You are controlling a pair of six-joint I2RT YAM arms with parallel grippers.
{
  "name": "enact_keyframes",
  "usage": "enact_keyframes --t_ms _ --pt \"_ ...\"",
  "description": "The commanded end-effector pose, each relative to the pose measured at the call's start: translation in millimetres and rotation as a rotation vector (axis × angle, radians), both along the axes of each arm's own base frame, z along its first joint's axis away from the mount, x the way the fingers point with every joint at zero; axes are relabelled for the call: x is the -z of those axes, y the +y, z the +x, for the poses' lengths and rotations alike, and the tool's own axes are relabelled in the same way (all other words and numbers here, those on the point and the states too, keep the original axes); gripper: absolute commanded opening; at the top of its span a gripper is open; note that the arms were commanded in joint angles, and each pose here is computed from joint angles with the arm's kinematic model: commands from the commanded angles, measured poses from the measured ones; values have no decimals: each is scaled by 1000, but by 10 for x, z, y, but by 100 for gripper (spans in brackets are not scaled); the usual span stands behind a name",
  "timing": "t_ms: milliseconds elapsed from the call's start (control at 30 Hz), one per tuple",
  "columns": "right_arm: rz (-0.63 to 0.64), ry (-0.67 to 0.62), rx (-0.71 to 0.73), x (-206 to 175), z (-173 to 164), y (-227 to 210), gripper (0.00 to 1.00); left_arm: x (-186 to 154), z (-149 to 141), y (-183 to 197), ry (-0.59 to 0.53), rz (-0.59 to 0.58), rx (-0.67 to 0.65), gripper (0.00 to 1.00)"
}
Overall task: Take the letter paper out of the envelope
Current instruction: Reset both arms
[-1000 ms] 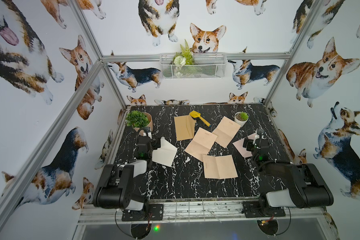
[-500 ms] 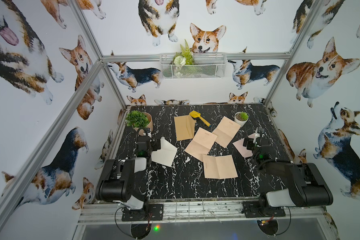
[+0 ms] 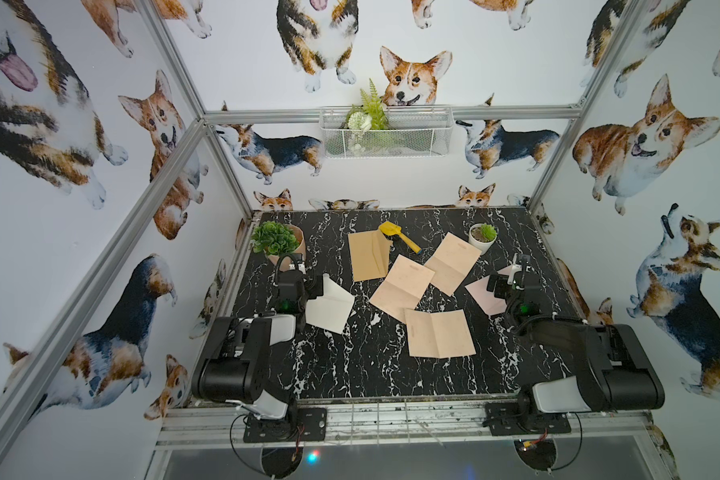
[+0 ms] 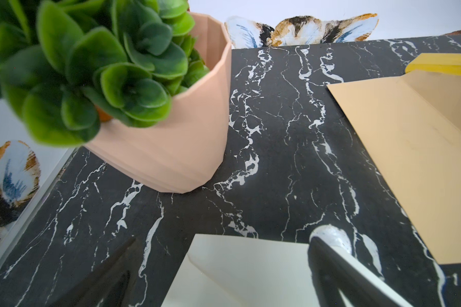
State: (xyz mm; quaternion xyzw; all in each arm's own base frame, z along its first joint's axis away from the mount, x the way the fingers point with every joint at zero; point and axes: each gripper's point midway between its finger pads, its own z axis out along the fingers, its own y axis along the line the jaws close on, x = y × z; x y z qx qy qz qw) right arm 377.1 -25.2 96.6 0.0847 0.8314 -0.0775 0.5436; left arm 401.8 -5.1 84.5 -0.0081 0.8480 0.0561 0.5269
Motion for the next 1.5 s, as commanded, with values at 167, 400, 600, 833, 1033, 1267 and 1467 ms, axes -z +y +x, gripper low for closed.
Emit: enact_keyframes --t_ms 167,400,600,833,1033,1267,1467 --pt "14 -8 -2 -22 21 10 100 -100 51 9 -41 12 -5 100" --pt "14 -9 -3 -24 22 12 100 -100 49 12 -41 12 -6 100" --pt "14 -8 -2 -20 22 10 100 -100 48 13 -41 12 -7 100" --pt "14 -8 -2 -21 21 10 100 -108 44 11 -46 11 -8 100" --pt "14 -8 -3 -22 23 12 100 -105 45 10 -44 10 -7 100" --pt "14 -9 -2 -26 23 11 100 -103 37 5 -46 10 -4 100" --pt "14 -9 -3 -25 23 13 100 -114 -164 219 -171 -2 -129 100"
